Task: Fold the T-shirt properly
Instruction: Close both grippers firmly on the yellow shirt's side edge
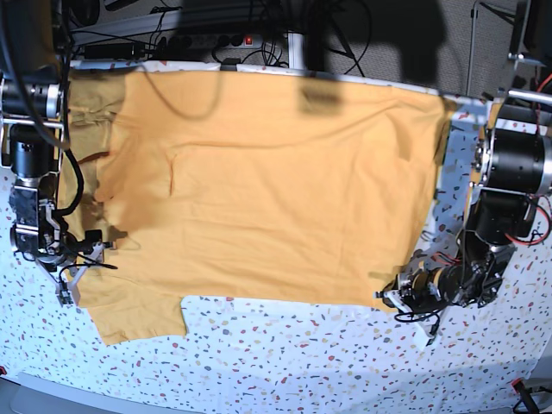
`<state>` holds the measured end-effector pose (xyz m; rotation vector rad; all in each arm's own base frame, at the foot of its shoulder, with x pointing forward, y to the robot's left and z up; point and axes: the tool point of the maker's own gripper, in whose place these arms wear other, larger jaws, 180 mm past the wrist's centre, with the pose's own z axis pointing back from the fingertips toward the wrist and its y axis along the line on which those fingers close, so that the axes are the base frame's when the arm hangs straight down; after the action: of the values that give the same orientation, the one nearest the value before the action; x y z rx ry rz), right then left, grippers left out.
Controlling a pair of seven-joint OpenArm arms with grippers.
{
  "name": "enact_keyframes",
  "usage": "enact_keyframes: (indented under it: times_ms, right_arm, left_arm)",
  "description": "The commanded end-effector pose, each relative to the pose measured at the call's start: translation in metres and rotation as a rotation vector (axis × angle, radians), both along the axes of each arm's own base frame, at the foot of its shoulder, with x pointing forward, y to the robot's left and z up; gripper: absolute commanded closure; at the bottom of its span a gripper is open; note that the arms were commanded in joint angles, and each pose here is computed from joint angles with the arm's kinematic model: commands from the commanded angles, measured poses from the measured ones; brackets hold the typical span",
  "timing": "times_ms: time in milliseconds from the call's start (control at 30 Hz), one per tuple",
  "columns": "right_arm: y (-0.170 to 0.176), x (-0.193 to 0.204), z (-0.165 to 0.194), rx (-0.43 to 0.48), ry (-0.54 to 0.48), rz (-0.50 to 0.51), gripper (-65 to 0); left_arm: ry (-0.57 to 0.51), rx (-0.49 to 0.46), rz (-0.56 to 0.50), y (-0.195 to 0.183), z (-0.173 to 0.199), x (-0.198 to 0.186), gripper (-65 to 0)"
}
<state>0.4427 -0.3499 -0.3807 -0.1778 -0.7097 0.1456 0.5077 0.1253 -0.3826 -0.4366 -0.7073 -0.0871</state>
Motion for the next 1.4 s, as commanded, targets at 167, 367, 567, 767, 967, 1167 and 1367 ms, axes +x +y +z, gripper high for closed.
enact_keyframes:
  times_ms: [167,367,567,767,967,1167,1367]
  right_arm:
    - [-0.025,-0.014,-0.011,-0.058,0.002,-0.077,-33.5]
    - [-0.032,-0.033,-0.035,-0.054,0.063,-0.096,-7.4]
    - [-0.028,-0.026,-0.025,-0.055,0.053,-0.090,0.0]
    - [-0.018,-0.009,0.008,-0.074,0.013,-0.061,0.0]
    - [-0.012,-0.001,0.026,-0.092,-0.014,-0.043,0.0]
    - [-0.010,0.003,0.034,-0.099,-0.032,-0.034,0.0]
    - [0.010,0.001,0.030,-0.053,-0.031,0.057,0.0]
  left_arm:
    - [-0.083,-0.018,0.003,-0.001,0.031,0.022,0.0]
    - [-0.083,-0.018,0.004,-0.001,0.031,0.022,0.0]
    - [-0.083,-0.018,0.004,-0.001,0.031,0.022,0.0]
    - [-0.082,-0.018,0.004,-0.001,0.031,0.022,0.0]
    - [-0.081,-0.018,0.003,-0.001,0.031,0.022,0.0]
    - [-0.061,-0.049,0.009,-0.004,0.031,0.020,0.0]
    - [-0.047,-0.042,0.004,-0.002,0.030,0.018,0.0]
